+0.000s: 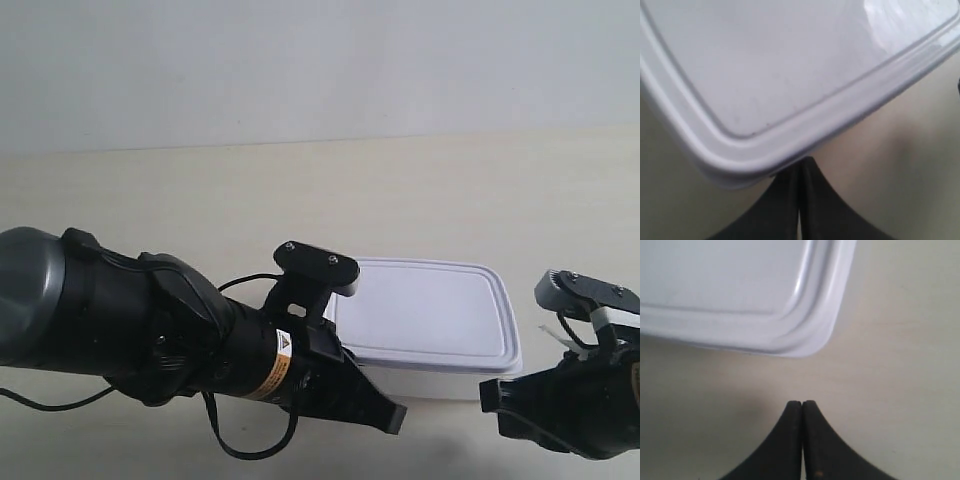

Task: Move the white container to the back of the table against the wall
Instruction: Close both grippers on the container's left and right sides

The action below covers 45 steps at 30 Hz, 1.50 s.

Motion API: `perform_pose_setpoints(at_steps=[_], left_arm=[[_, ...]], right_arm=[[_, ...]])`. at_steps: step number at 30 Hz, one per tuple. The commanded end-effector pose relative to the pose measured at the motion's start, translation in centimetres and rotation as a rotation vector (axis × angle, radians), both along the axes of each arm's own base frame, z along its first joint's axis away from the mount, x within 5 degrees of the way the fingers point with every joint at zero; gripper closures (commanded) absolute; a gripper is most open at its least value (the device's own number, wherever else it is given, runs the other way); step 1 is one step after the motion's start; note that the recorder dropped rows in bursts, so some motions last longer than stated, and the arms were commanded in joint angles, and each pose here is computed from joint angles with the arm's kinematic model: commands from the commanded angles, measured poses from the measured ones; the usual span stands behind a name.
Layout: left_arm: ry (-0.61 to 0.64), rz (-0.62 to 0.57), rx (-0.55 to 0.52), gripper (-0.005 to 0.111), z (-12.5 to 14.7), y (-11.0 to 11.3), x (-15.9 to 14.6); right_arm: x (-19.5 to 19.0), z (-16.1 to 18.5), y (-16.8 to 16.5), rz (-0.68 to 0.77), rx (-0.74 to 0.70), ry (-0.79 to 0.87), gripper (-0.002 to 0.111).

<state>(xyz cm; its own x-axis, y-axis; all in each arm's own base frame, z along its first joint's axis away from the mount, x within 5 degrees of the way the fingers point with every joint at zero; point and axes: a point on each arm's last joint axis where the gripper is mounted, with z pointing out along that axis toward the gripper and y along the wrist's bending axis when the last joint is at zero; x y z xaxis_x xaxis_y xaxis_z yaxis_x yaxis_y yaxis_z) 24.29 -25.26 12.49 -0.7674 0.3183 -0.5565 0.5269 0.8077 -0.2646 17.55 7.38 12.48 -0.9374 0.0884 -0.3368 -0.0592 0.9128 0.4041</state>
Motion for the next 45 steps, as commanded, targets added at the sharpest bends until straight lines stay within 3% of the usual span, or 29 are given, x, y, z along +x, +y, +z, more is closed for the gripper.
perform_pose_setpoints(at_steps=[1, 16, 31, 45], left_arm=[[-0.022, 0.023, 0.007, 0.107, 0.2, 0.1, 0.4], [-0.032, 0.024, 0.031, 0.107, -0.9, -0.7, 1.5], [-0.042, 0.022, 0.019, 0.107, -1.1, -1.7, 2.5], [-0.034, 0.086, 0.019, 0.107, -1.3, 1.1, 5.0]], right_arm=[[1.1, 0.1, 0.2, 0.006, -0.007, -0.015, 0.108], [2.2, 1.2, 0.9, 0.028, 0.039, -0.048, 0.108], [3.8, -0.2, 0.9, 0.019, -0.023, -0.026, 0.108], [6.6, -0.2, 1.4, -0.006, -0.025, -0.054, 0.108]])
